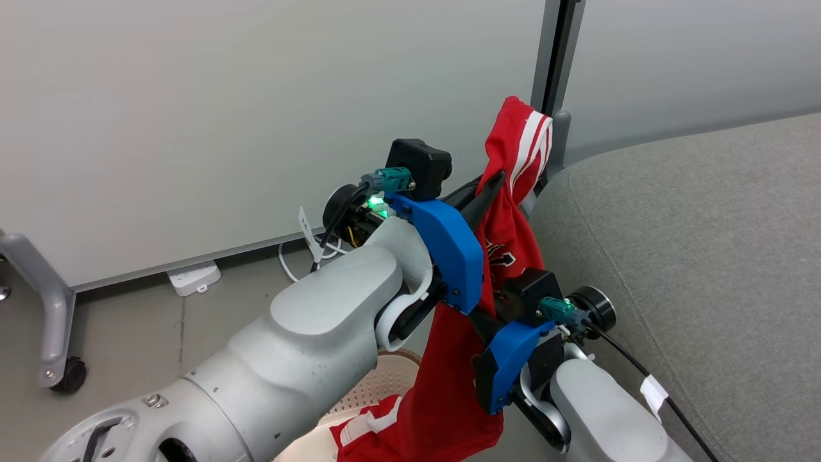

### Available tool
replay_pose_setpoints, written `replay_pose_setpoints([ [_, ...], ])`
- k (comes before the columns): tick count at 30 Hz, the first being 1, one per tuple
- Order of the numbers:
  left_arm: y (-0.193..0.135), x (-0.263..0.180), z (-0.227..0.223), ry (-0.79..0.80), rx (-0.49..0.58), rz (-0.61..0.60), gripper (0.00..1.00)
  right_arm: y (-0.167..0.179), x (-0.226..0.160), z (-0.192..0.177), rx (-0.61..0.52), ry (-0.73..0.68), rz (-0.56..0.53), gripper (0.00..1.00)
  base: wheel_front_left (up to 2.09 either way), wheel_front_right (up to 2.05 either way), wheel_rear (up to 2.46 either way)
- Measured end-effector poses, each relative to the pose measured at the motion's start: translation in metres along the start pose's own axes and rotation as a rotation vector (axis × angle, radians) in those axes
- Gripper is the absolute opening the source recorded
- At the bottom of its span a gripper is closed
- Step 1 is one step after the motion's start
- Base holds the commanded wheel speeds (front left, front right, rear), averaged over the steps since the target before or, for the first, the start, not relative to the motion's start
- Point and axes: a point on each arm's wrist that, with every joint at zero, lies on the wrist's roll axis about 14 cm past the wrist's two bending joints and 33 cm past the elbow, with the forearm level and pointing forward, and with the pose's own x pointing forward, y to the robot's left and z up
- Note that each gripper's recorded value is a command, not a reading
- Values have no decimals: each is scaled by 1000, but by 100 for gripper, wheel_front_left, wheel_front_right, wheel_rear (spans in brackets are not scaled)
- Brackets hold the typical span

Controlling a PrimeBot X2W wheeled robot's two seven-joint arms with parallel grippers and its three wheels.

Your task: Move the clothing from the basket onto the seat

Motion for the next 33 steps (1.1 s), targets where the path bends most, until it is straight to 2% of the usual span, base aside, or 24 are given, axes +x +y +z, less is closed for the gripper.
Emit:
replay_pose_setpoints([
  [14,2,2,-5,12,1,6,0,0,-3,-3,14,1,-1,0,0,0,0],
  [15,2,2,-5,13,1,6,13,0,-3,-3,13,1,-1,0,0,0,0],
  [16,2,2,-5,13,2,7,100,0,-3,-3,11,0,-1,0,0,0,0],
  [27,4,2,-2,-27,-20,15,100,1,-4,-3,8,-2,1,0,0,0,0],
  [33,23,-8,-19,-74,-129,73,100,-5,-3,-2,17,-12,-15,0,0,0,0],
])
